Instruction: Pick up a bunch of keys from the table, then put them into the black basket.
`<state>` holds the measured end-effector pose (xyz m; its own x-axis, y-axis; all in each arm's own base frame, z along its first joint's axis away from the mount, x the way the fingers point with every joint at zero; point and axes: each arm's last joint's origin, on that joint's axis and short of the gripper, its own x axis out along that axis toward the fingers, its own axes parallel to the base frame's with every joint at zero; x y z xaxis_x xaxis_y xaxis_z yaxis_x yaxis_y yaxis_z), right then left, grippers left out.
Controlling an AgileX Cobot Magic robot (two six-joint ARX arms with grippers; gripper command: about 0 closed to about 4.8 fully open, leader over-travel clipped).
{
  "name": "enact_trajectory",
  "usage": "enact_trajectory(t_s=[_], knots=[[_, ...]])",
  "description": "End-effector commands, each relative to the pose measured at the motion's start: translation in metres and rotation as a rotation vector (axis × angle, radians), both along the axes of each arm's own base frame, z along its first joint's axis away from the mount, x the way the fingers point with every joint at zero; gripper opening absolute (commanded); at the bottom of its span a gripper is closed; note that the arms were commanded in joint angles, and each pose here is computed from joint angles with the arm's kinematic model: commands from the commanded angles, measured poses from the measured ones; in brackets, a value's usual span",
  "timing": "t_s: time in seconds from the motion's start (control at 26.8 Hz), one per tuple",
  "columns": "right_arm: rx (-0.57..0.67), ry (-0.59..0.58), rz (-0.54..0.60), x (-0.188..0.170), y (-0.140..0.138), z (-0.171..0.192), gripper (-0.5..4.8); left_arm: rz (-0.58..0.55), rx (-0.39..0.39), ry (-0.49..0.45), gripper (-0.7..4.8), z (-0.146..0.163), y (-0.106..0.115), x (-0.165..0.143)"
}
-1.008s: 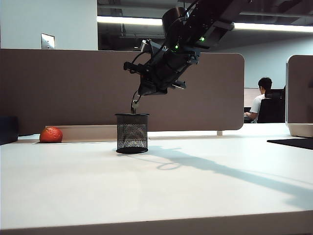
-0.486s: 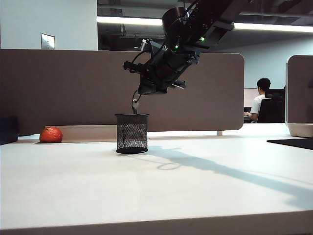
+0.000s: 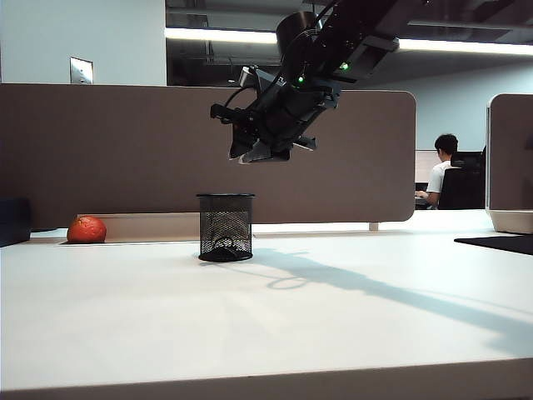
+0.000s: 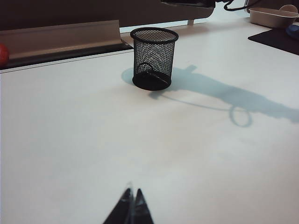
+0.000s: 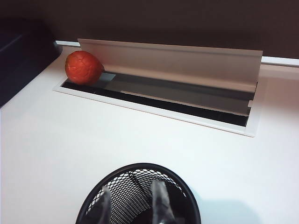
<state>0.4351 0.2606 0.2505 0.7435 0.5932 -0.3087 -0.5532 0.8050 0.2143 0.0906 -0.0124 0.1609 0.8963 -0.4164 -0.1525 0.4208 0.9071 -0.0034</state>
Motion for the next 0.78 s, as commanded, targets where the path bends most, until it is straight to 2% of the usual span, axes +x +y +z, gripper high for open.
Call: enact_trajectory(t_s=[0.04,0.11,0.15,0.19,0.41,0.52,0.71,0.78], knots=[[0.017,-0.028,0.003,-0.001,0.000,0.008,1.12,0.001,-0.003,-0.012,-0.06,0.003,0.000,0.000],[0.018,-0.030,0.004,-0.001,0.000,0.010,0.66,0.002,-0.002,-0.012,-0.06,0.003,0.000,0.000],[0.020,-0.033,0.003,-0.002,0.000,0.012,0.09,0.002,-0.002,-0.012,-0.06,0.003,0.000,0.000],[0.024,-0.043,0.001,-0.004,-0.001,0.017,-0.04,0.002,-0.002,-0.012,-0.06,0.003,0.000,0.000],[0.027,-0.090,-0.027,-0.008,-0.006,0.036,-0.05,0.002,-0.002,-0.012,-0.06,0.003,0.000,0.000],[-0.015,-0.143,-0.038,-0.012,-0.016,0.053,-0.05,0.002,-0.002,-0.012,-0.06,0.003,0.000,0.000],[-0.073,-0.218,-0.069,-0.021,-0.037,0.085,-0.05,0.002,-0.002,-0.013,-0.05,0.003,0.000,0.000],[-0.071,-0.252,-0.111,-0.024,-0.057,0.105,-0.05,0.002,-0.002,-0.013,-0.06,0.003,0.000,0.000]])
